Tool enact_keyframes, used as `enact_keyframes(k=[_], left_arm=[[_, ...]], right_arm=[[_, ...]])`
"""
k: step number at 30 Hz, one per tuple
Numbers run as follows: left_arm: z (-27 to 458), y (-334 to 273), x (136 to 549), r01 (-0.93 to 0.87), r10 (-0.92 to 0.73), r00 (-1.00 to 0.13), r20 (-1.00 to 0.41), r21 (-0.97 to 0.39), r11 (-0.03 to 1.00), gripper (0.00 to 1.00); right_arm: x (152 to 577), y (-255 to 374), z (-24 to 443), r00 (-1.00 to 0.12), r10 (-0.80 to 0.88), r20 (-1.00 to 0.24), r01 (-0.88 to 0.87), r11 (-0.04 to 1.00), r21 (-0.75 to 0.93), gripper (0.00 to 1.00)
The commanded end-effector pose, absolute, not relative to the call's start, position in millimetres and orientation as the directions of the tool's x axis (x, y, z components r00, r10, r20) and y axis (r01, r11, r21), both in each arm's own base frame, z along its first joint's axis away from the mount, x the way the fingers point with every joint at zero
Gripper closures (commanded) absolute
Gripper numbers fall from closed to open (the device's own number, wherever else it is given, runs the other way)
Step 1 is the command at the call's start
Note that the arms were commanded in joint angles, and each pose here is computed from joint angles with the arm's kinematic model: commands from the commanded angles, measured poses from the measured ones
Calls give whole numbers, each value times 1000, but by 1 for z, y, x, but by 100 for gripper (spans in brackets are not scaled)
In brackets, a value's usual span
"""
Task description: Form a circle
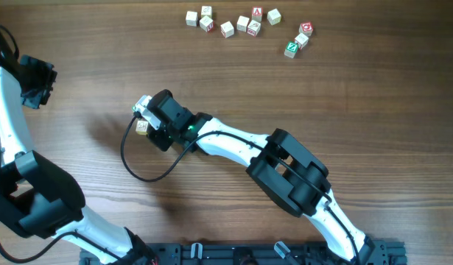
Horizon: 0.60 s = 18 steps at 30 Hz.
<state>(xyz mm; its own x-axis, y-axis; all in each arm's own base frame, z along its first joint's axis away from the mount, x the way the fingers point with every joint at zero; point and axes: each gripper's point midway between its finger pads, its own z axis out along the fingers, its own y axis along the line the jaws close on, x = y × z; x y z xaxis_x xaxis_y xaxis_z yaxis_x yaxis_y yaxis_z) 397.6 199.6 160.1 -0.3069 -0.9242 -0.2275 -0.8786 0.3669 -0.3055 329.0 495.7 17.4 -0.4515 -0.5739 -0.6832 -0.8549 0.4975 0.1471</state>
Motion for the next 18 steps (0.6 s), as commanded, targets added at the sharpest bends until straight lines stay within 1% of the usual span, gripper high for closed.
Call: enact_keyframes(k=[1,6,9,12,15,16,18], left_arm=[[155,196,399,-877,-925,-316,-212,-306,370,65],[155,196,399,-877,-925,-316,-212,-306,370,65],[155,196,399,-877,-925,-316,-212,-306,370,65],[156,198,401,-875,-924,-314,-219,-311,371,63],[157,199,403,-871,-922,-311,-228,-319,373,63],[158,201,405,-869,-921,-307,-239,-324,374,70],[161,208,410,-862,-919,-293,-262,-343,373,78]], right_arm=[[326,494,4,-450,-589,-671,-862,482,155,96],[330,495,6,-442,-582,-683,-862,485,144,96],[338,484,5,-451,-596,-664,-839,538,88,96],[333,477,19,-462,-609,-645,-837,540,90,96],[319,484,43,-449,-601,-661,-864,481,150,96],[319,486,52,-443,-593,-672,-867,474,153,96],[320,487,69,-432,-577,-694,-869,471,149,96]])
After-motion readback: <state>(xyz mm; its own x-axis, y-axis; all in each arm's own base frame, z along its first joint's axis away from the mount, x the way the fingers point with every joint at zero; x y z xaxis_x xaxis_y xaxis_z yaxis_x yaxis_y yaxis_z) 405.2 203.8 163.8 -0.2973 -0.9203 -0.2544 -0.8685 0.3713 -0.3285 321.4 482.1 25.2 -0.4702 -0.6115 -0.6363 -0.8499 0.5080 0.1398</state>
